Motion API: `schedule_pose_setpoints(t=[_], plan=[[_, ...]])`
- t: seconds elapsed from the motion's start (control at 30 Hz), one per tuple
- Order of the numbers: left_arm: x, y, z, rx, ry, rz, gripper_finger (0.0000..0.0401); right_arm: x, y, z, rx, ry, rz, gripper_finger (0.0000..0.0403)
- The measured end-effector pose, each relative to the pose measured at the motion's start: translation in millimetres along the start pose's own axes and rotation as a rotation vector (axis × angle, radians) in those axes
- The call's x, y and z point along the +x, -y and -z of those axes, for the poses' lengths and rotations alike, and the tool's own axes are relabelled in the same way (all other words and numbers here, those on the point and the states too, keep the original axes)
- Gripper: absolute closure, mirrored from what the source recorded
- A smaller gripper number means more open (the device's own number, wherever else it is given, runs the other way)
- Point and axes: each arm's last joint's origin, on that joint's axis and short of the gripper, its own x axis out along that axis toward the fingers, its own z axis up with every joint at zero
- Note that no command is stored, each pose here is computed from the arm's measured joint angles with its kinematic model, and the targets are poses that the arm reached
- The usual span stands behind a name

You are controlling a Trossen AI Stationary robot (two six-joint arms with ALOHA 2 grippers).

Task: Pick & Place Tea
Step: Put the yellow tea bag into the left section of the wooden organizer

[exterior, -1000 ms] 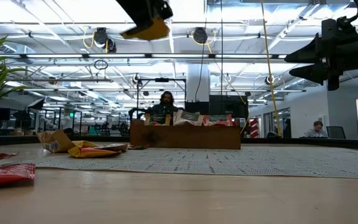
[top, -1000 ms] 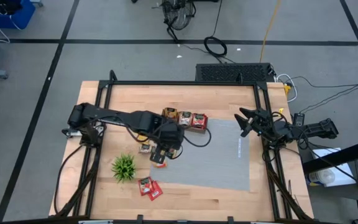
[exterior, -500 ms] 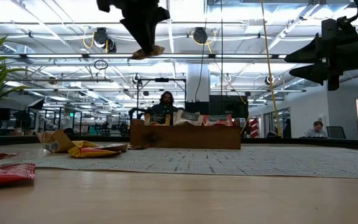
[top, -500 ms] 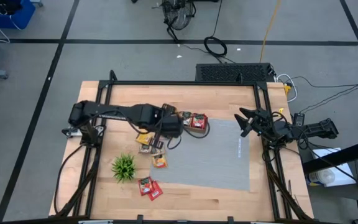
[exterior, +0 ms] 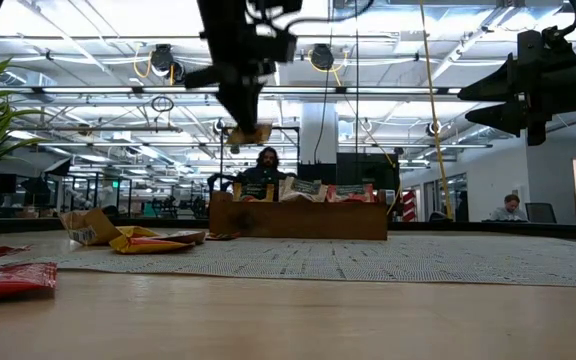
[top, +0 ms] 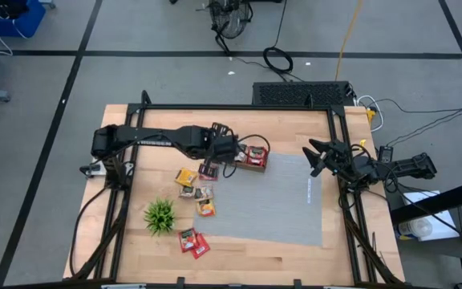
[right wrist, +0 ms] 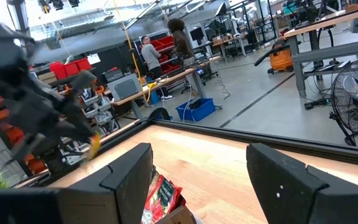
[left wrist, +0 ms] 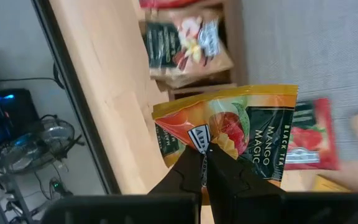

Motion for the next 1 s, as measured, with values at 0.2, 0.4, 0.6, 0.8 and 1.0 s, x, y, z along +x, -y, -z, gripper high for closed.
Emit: schedule_pose_setpoints(t=[0.2,0.4,0.6,0.8,1.0], plan=[[36.3,-1.2,14.8,-0.025,-0.015,-0.012,0.0393,0.0,0.0,-0.1,0.001,0.001,0.0,0.0161],[65.5,-2.8,30.1,-0.023,-0.019,-0.048,0.0393,0.0,0.0,-0.2,0.001,0.001,0.0,0.0161],[75.6,-6.1,34.7,-0.016,-0.001,-0.079,0.0393,0.0,0.0,-0.2,0.001,0.001,0.0,0.0161],[82.0,-3.4,37.2,-0.021,0.024,-0.064,0.0393,0.0,0.0,0.0,0.0,0.0,0.001,0.0161],[85.0,-1.2,38.4,0.008,0.028,-0.066,0.0353,0.0,0.0,0.0,0.0,0.0,0.0,0.0161]])
